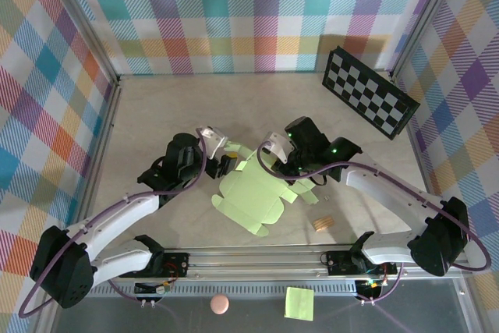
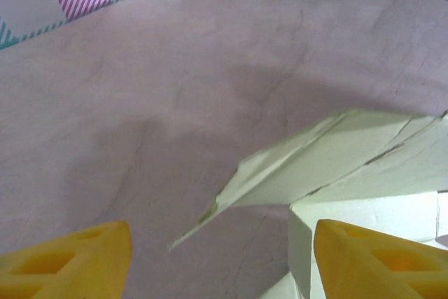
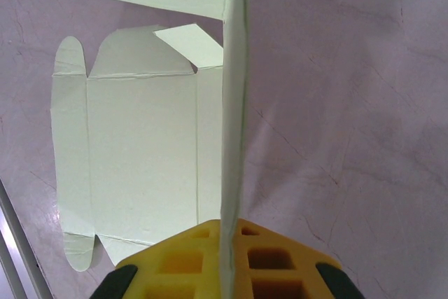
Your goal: Fold the paper box
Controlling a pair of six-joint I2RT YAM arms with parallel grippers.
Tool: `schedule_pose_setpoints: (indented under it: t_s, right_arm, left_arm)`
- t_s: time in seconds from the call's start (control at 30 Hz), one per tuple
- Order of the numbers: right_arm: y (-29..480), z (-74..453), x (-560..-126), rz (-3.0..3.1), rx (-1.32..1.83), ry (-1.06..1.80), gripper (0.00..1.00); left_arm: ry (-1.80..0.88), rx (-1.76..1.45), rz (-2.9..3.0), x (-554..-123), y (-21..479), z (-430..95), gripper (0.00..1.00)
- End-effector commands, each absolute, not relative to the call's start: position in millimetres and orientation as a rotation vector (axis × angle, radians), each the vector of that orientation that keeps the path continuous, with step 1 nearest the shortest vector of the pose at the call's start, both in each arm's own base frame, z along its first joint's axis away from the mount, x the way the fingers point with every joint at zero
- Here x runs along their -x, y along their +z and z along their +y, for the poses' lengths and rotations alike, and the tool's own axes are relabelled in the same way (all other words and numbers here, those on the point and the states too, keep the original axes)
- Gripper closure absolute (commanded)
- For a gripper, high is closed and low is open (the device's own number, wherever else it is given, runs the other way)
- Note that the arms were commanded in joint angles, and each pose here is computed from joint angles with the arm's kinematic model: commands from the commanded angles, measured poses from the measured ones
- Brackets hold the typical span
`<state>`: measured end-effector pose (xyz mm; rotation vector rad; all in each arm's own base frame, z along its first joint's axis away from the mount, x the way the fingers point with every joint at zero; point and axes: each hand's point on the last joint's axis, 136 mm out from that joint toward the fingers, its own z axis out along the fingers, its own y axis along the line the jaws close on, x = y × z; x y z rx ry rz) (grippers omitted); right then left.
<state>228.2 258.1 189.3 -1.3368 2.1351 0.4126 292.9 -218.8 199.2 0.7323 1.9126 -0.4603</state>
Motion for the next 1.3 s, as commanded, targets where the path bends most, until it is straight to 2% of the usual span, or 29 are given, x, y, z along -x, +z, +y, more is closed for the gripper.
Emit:
schedule_pose_setpoints:
  t_s: [0.0, 0.13, 0.27, 0.4, 0.77, 1.27]
  right_arm:
    - [198.9, 264.3, -227.1, 2.084, 1.322, 0.449, 1.00]
    - [196.8, 264.7, -231.0, 2.120, 1.277, 0.448, 1.00]
    - [196.0, 265.3, -237.5, 2.166, 1.203, 0.444, 1.00]
    - [192.8, 267.8, -240.7, 2.217, 1.153, 0.459, 1.00]
    - [168.2, 260.5, -253.1, 2.366, 1.073, 0.357, 1.00]
    - [128.9, 259.0, -268.2, 2.500, 1.080, 0.222, 1.00]
  left_arm:
    - [-0.508, -0.773, 1.810, -295.7, 225.3, -234.9, 0.37]
    - [-0.587, -0.824, 1.785, -288.7, 228.8, -246.6, 0.49]
    - [-0.632, -0.848, 1.779, -283.9, 227.9, -251.9, 0.70]
    - [-0.655, -0.856, 1.795, -283.6, 221.2, -255.5, 0.83]
    - [-0.732, -0.840, 1.911, -294.0, 177.0, -269.9, 0.93]
    - [-0.813, -0.732, 2.116, -303.2, 97.8, -278.8, 0.97]
